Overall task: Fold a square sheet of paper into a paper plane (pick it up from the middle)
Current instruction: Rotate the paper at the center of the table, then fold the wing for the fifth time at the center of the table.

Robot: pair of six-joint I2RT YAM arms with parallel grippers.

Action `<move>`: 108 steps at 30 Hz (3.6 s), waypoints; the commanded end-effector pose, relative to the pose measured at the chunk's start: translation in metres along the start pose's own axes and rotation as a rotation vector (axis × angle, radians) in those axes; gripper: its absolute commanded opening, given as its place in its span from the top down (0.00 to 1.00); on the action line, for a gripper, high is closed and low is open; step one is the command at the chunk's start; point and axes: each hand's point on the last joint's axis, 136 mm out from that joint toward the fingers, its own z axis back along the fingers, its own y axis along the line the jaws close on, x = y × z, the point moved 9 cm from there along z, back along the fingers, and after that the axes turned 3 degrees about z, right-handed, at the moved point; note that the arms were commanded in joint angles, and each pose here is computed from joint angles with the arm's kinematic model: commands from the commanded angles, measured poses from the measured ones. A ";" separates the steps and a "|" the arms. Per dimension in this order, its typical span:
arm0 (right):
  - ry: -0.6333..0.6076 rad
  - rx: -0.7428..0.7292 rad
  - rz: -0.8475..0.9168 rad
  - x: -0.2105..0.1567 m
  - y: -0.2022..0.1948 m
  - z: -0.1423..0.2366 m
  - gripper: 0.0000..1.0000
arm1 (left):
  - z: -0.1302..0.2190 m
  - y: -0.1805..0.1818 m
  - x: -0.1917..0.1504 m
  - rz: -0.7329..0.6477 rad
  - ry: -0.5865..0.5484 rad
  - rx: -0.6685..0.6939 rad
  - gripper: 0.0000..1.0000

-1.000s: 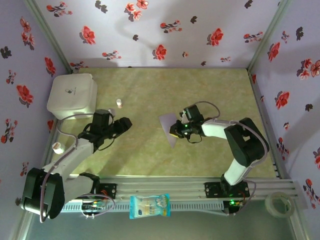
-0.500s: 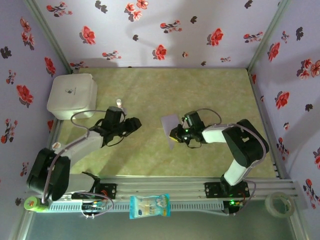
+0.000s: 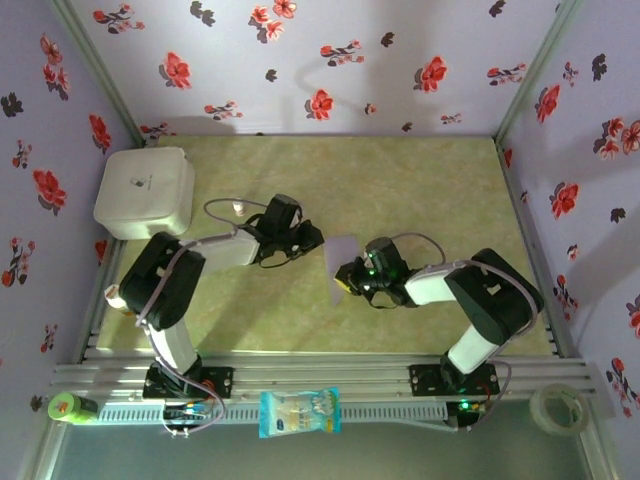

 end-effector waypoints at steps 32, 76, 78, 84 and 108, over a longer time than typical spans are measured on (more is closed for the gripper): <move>-0.224 -0.214 0.071 0.022 -0.010 0.081 0.62 | -0.042 0.059 -0.029 0.103 0.099 0.045 0.97; -0.117 -0.080 0.023 0.052 -0.002 0.037 0.68 | -0.044 0.063 -0.034 0.099 0.145 0.052 0.99; -0.118 -0.082 0.020 0.053 -0.001 0.037 0.68 | -0.043 0.062 -0.034 0.098 0.142 0.047 0.99; -0.106 -0.099 0.017 0.053 -0.002 0.036 0.67 | -0.042 0.062 -0.035 0.095 0.143 0.044 0.99; -0.051 -0.106 0.011 0.051 -0.004 0.033 0.67 | -0.043 0.064 -0.036 0.101 0.146 0.036 0.99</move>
